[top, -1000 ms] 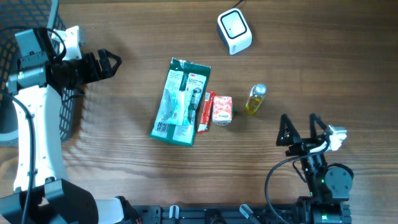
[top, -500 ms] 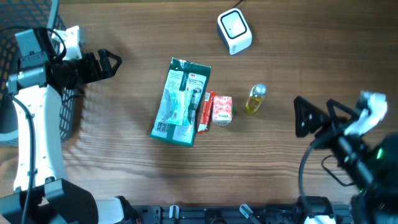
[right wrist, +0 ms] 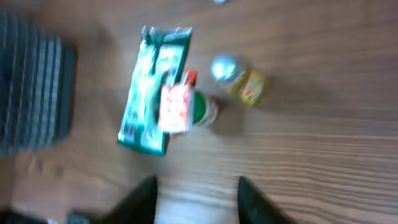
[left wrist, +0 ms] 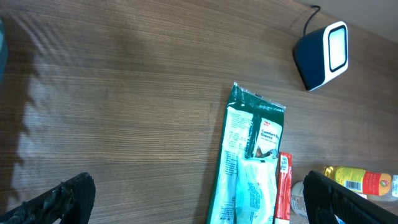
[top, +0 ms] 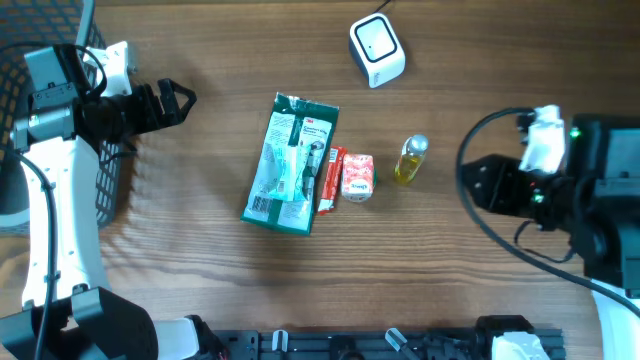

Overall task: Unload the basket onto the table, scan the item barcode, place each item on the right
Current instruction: 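Move the right gripper over the orange snack pack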

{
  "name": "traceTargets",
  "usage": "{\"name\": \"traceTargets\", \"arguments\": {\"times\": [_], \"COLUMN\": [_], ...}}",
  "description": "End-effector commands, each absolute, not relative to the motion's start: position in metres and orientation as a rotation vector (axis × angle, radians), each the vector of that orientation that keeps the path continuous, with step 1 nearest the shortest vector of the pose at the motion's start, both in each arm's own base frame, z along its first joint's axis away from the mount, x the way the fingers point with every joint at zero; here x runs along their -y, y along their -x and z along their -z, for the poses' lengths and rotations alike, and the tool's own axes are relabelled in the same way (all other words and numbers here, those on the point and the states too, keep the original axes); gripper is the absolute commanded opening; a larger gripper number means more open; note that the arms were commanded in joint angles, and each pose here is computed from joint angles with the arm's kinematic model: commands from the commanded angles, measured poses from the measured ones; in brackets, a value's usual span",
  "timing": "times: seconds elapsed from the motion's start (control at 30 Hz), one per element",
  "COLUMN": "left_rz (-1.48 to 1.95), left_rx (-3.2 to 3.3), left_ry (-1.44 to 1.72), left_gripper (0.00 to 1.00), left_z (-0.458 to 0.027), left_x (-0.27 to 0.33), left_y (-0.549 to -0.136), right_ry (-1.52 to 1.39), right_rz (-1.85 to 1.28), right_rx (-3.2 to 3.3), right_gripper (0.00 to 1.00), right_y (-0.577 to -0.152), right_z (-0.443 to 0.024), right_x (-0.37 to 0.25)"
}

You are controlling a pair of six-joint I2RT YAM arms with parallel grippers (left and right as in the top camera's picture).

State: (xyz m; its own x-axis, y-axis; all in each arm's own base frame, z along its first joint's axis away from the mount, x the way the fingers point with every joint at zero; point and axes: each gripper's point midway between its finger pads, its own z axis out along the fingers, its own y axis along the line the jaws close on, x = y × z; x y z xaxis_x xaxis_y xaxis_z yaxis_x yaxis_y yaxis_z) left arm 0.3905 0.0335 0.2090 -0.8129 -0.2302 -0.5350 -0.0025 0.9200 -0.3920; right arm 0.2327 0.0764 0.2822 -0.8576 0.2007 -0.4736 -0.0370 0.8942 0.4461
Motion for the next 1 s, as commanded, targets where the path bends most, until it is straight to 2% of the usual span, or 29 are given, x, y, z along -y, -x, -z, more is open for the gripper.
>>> {"name": "traceTargets", "arguments": {"times": [0.0, 0.33, 0.57, 0.73, 0.9, 0.97], "left_rz": [0.513, 0.513, 0.513, 0.513, 0.513, 0.513], "left_rx": [-2.472, -2.472, -2.472, -2.472, -2.472, -2.472], "left_ry": [0.14, 0.14, 0.14, 0.14, 0.14, 0.14], "left_gripper": [1.0, 1.0, 1.0, 1.0, 1.0, 1.0], "left_z": [-0.21, -0.21, -0.21, -0.21, -0.21, -0.21], "left_x": [-0.032, -0.032, -0.032, -0.032, -0.032, -0.032], "left_y": [-0.392, -0.392, -0.392, -0.392, -0.392, -0.392], "right_ry": [0.069, 0.245, 0.259, 0.294, 0.286, 0.276], "right_rz": [-0.67, -0.55, -0.23, -0.132, -0.094, -0.088], "right_rx": [-2.583, -2.792, -2.913, -2.965, -2.936, -2.91], "right_gripper": [0.49, 0.49, 0.52, 0.52, 0.51, 0.48], "right_y": [-0.224, -0.222, -0.254, -0.271, -0.289, -0.297], "right_z": [-0.276, -0.218, -0.155, -0.117, -0.101, -0.101], "right_x": [-0.107, -0.183, -0.186, -0.192, -0.197, -0.197]}}
